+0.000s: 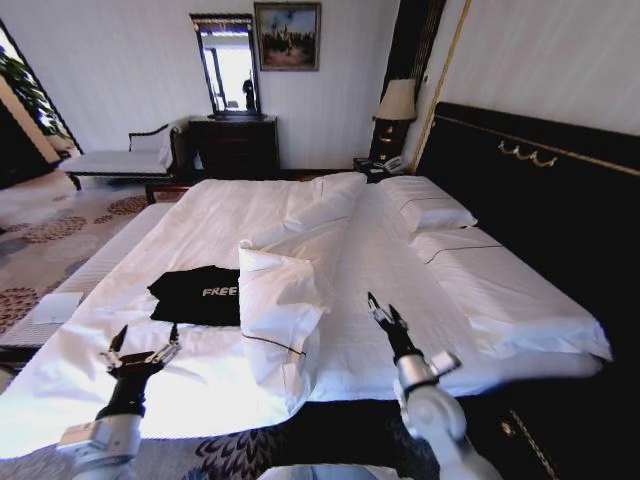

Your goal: Fold the clothes on the bed.

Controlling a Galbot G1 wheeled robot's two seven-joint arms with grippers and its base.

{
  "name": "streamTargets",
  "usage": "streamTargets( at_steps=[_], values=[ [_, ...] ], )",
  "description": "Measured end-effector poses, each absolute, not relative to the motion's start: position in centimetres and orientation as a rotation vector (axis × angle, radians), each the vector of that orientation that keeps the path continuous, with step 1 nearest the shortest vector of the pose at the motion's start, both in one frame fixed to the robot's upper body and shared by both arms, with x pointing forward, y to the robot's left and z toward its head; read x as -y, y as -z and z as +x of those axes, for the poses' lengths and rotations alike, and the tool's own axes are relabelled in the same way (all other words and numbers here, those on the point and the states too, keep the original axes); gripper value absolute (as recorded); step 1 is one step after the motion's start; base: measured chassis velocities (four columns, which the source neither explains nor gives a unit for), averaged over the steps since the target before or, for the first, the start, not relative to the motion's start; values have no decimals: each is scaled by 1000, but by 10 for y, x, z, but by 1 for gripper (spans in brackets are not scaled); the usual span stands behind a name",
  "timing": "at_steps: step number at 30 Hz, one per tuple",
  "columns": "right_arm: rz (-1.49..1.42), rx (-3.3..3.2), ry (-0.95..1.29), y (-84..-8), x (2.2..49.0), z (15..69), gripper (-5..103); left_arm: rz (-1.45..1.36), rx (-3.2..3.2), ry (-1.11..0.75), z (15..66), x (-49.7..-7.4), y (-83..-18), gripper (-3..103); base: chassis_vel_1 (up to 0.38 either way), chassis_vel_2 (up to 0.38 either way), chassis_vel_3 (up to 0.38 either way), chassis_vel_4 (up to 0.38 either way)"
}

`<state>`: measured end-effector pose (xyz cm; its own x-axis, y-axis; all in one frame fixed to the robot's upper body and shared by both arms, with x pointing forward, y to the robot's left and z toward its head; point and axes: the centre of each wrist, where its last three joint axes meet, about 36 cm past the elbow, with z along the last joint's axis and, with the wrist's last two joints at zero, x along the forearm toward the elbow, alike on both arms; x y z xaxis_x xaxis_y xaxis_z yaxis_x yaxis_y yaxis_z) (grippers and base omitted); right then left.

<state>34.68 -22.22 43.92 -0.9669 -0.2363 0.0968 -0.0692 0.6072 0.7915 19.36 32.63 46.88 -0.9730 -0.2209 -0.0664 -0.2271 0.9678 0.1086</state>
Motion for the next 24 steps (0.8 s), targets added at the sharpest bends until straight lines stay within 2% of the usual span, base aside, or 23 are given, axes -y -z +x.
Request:
streamTargets(
  at_steps=[3,6,11,24],
  values=[
    [299,2546,1318,-445,217,362,100,-352,-3063,-185,192,-325,-470,100,0,0,0,0],
    [359,2399,1296,-450,205,406,100,-347,-3063,-209,188,-317,-472,100,0,0,0,0],
    [412,2335,1249,-446,190,449,100,-347,-3057,-216,185,-311,-476,100,0,0,0,0],
    [381,2328,1185,-439,170,514,100,-376,-3063,-222,185,-315,-469,100,0,0,0,0]
  ],
)
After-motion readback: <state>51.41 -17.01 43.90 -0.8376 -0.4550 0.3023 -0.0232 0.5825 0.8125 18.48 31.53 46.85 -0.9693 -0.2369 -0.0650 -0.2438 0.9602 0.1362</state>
